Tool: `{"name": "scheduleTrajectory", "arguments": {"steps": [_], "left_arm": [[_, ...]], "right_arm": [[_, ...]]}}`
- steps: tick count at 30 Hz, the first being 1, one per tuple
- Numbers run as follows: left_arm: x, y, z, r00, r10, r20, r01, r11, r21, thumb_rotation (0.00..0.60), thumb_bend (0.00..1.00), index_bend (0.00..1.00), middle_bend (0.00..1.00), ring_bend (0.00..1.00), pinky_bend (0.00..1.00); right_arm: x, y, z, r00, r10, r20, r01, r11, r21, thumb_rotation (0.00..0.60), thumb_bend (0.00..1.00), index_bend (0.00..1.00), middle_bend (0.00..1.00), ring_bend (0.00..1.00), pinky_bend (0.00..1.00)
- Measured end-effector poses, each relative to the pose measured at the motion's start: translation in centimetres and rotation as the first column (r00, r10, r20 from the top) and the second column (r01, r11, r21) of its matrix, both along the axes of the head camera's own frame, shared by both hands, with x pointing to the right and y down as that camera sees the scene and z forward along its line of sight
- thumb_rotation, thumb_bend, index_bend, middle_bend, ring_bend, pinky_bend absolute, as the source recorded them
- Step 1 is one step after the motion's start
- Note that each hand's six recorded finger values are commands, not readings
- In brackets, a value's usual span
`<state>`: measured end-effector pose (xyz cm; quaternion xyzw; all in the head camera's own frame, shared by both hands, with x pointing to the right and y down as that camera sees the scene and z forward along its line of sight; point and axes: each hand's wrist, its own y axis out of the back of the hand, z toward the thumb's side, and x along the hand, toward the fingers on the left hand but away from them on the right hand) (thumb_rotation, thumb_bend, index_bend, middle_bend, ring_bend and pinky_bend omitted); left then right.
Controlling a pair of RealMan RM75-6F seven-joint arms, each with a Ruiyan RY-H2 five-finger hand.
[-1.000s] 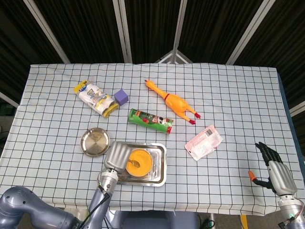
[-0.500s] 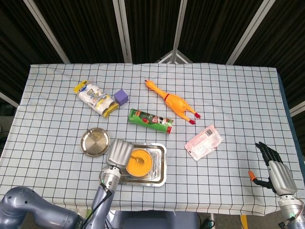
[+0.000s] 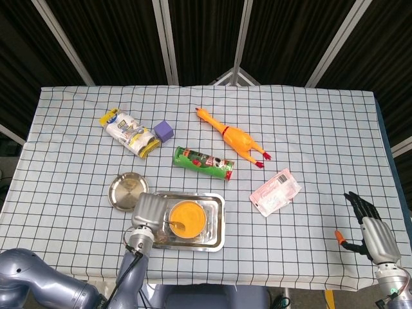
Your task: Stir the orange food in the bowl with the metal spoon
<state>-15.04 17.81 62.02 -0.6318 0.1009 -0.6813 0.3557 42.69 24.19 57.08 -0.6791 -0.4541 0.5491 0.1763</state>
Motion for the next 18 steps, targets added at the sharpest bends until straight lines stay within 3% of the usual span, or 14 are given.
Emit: {"name": "scheduleTrajectory", "arguments": {"steps": [6, 18], "left_arm": [[-0.5, -0.2, -0.5, 0.998, -0.063, 0.032, 0.065, 0.994, -0.091, 0.600, 0.77, 0.86, 1.00, 1.00, 1.00], [1.0, 0.4, 0.9, 0.998, -0.062, 0.020, 0.064, 0.991, -0.118, 0.600, 0.77, 0.86, 1.00, 1.00, 1.00]], "right_arm": [[0.0, 0.0, 0.0, 1.000, 0.000, 0.001, 0.000, 1.000, -0.001, 0.600, 0.40, 0.00, 0.00, 0.00, 0.00], [0.0, 0.0, 0.0, 1.000, 0.006, 0.006, -0.006, 1.000, -0.002, 0.600, 0.40, 0.00, 0.00, 0.00, 0.00]]}}
